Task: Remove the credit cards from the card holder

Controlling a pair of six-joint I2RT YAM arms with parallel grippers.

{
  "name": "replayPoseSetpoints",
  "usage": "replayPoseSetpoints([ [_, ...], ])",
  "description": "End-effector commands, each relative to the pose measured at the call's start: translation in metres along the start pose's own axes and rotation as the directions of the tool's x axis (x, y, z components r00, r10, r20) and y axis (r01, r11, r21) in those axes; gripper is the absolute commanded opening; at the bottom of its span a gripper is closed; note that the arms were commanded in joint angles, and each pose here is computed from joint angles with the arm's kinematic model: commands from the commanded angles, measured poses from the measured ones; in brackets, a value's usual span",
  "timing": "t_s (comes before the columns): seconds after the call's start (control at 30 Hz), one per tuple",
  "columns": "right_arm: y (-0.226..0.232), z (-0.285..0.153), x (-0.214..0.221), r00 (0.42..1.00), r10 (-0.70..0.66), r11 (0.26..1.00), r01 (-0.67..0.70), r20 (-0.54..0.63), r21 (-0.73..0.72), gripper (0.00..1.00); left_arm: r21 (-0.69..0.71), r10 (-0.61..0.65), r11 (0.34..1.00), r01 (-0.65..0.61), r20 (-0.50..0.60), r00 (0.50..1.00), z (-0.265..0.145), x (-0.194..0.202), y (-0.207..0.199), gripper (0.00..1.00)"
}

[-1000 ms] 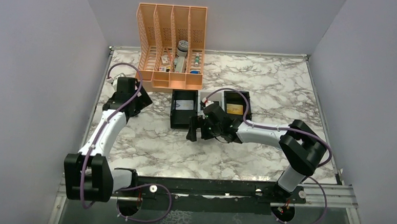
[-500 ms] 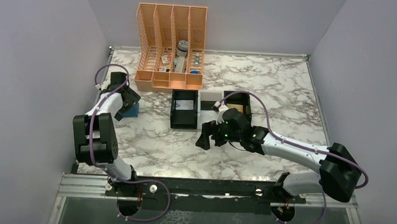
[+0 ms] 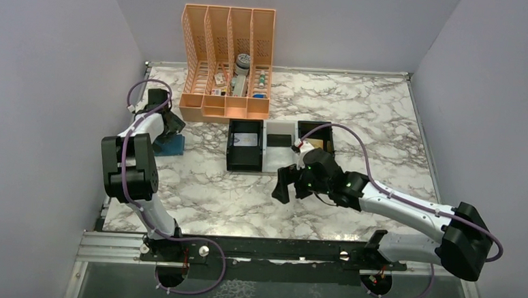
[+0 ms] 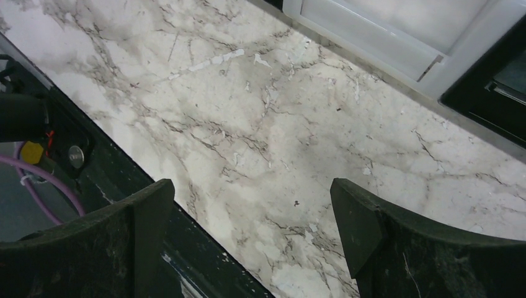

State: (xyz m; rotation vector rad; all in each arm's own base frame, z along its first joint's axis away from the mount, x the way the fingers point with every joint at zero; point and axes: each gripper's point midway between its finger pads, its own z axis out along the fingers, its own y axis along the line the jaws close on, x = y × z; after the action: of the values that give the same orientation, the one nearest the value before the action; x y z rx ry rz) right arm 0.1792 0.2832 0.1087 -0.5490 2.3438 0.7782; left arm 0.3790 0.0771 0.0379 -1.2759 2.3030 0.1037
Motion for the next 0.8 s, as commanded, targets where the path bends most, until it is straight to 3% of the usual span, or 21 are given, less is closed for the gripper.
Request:
replayPoseSetpoints([
  [0.0,-0.016,-0.009,0.000,1.000,-0.021,0.996,0.020,0.013,0.081,0.99,-0.052,0.063,0.996,-0.071,-0.143,0.988,0.022,0.043,0.027,0.90],
  [0.43,-0.027,-0.021,-0.019,0.995,-0.060,0.986,0.047,0.077,0.161,0.99,0.018,0.182,0.983,-0.182,-0.158,0.971,0.002,0.067,0.034,0.67],
  [0.77,-0.029,-0.022,-0.021,0.994,-0.048,0.984,0.031,0.093,0.175,0.99,0.120,0.349,0.936,-0.330,-0.230,0.908,-0.023,0.133,0.034,0.64],
])
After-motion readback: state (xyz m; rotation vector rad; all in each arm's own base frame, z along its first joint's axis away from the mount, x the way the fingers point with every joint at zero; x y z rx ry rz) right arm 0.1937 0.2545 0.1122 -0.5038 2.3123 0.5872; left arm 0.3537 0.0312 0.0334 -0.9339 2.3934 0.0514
